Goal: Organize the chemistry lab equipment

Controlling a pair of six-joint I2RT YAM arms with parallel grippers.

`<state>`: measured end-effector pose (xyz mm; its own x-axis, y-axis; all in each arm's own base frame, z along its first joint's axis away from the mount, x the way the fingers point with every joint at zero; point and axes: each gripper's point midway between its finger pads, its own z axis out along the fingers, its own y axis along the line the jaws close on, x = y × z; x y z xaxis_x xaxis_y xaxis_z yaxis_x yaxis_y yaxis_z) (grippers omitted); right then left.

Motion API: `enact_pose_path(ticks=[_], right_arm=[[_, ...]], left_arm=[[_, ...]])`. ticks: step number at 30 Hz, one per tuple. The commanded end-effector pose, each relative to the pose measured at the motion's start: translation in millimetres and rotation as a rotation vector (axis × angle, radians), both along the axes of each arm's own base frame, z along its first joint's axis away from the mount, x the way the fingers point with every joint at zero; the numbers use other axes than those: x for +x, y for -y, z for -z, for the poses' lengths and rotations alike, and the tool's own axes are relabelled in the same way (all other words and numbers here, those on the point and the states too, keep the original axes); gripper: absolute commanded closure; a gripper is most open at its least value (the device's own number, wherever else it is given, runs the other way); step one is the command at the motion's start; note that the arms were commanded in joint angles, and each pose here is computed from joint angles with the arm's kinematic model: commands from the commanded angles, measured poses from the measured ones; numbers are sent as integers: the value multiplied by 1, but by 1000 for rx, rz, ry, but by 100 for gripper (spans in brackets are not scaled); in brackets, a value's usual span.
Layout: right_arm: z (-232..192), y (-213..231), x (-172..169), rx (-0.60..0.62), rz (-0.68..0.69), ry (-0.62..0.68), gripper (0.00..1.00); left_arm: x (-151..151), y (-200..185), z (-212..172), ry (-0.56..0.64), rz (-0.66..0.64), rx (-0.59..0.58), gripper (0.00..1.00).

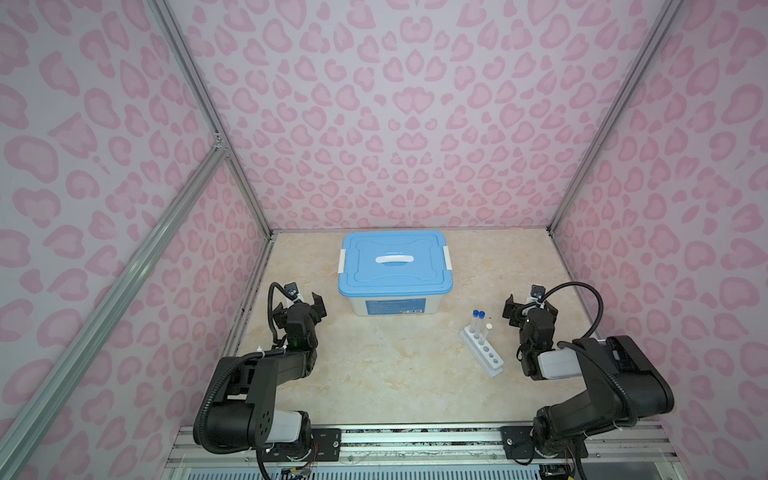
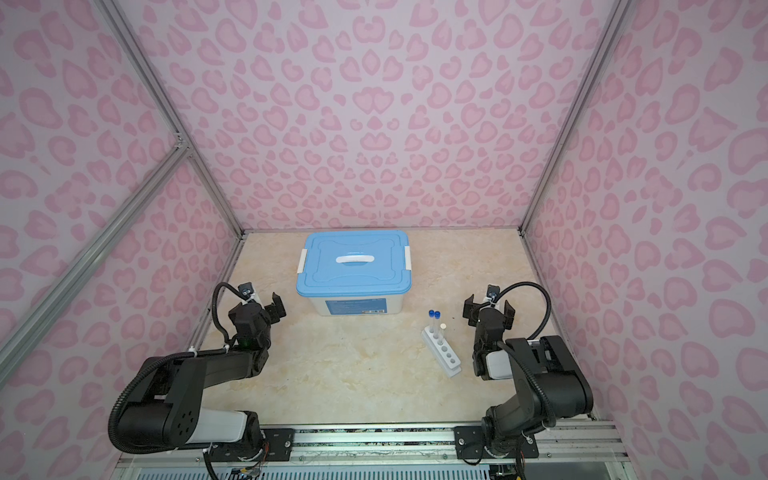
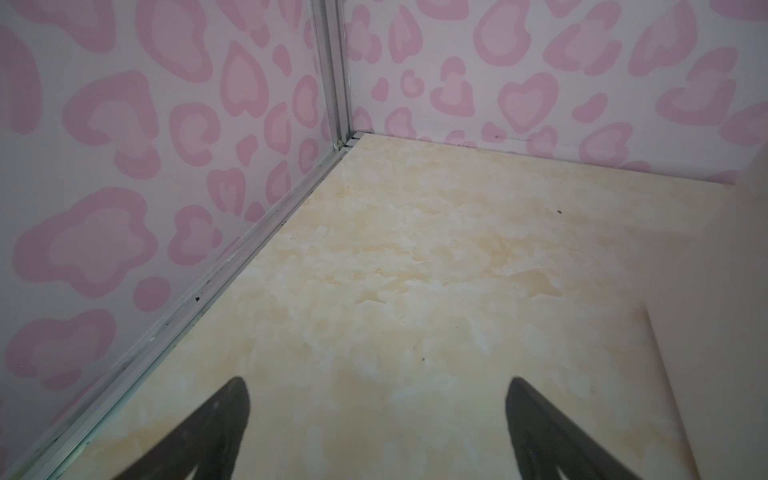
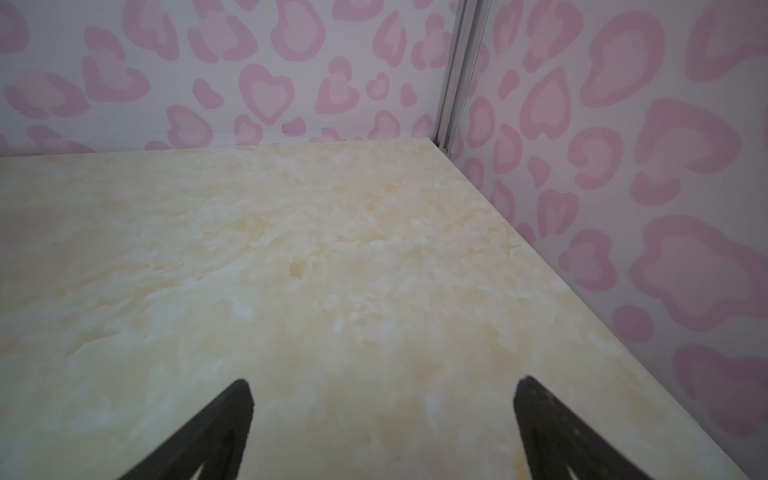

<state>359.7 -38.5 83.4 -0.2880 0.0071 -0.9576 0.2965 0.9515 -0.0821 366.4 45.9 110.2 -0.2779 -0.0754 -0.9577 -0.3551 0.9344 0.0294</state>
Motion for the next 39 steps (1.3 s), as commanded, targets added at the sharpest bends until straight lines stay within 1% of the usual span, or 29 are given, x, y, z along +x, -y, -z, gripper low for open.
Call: enact_pose_path(ticks=[1, 3, 4, 5, 6, 8, 9, 13, 39], right_arm=[[-27, -1, 8, -6, -2, 93, 2], [-25, -3, 13, -4, -12, 84, 2], [-29, -4, 15, -9, -17, 104, 2], [-27, -4, 16, -15, -19, 103, 2], [-25, -3, 15, -7, -9, 87, 2], [-26, 2, 14, 5, 15, 96, 2], [-26, 4, 15, 4, 21, 100, 2], [-21, 5, 22, 12, 27, 53, 2], [-22, 5, 21, 13, 24, 60, 2]], left_arm=[[8, 5, -21, 92, 37, 10, 2], [9, 8, -18, 93, 67, 6, 2], [9, 8, -14, 93, 70, 3, 2], [11, 8, -15, 119, 66, 9, 2], [11, 7, -10, 79, 70, -5, 2], [12, 5, -13, 101, 69, -12, 3], [13, 6, -11, 81, 78, -20, 2], [14, 4, -11, 86, 78, -27, 3], [15, 4, -10, 78, 84, -32, 3]])
